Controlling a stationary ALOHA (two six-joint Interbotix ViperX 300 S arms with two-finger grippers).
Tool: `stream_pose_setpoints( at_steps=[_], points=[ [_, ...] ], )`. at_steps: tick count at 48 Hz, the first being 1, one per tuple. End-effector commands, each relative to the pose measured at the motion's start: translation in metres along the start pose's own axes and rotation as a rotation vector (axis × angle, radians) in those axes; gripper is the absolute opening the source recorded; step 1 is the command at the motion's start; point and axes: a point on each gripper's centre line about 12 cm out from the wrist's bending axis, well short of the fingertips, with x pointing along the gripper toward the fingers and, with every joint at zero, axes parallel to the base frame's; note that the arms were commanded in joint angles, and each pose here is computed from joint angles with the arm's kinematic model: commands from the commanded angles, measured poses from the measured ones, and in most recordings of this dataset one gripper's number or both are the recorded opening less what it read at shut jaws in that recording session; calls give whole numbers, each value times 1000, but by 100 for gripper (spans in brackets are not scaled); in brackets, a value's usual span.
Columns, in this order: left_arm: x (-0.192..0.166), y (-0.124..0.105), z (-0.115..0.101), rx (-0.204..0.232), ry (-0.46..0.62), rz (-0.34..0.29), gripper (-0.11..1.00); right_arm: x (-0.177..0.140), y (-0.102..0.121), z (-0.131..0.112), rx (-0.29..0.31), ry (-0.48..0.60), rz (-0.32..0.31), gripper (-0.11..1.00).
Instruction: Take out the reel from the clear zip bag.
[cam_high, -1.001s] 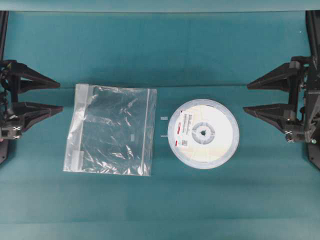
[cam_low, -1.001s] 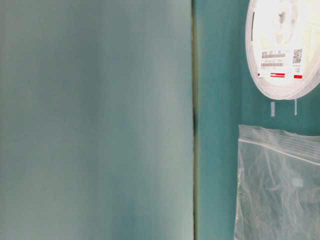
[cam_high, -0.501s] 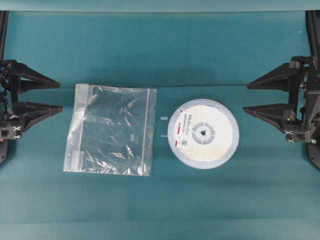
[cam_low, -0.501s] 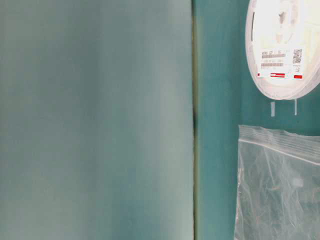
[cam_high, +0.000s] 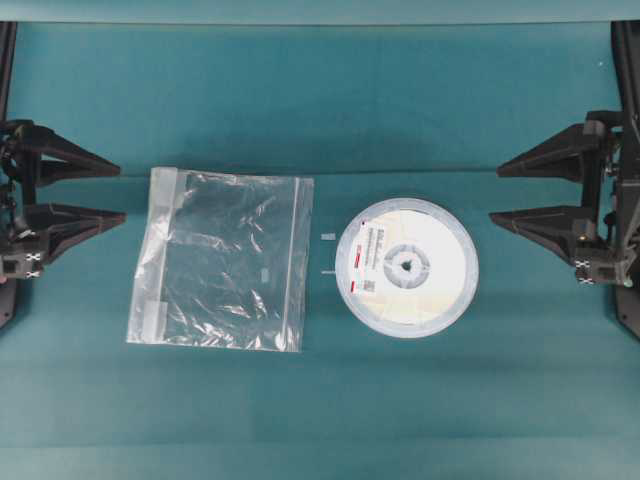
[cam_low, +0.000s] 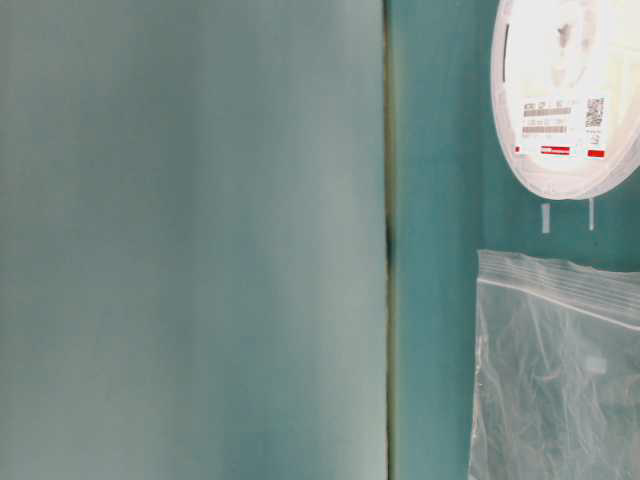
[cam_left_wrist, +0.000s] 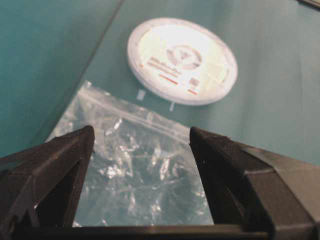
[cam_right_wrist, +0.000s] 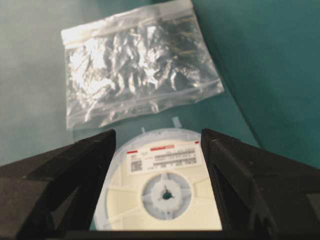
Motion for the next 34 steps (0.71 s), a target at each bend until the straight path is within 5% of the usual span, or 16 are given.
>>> stream_pose_setpoints(
  at_steps=[1, 34],
  points=[
    [0, -2, 7, 2, -16, -4, 84, 0, 1, 4, -11, -12, 5, 84],
    [1, -2, 6, 2, -15, -5, 84, -1, 1, 4, -10, -9, 2, 84]
  ],
)
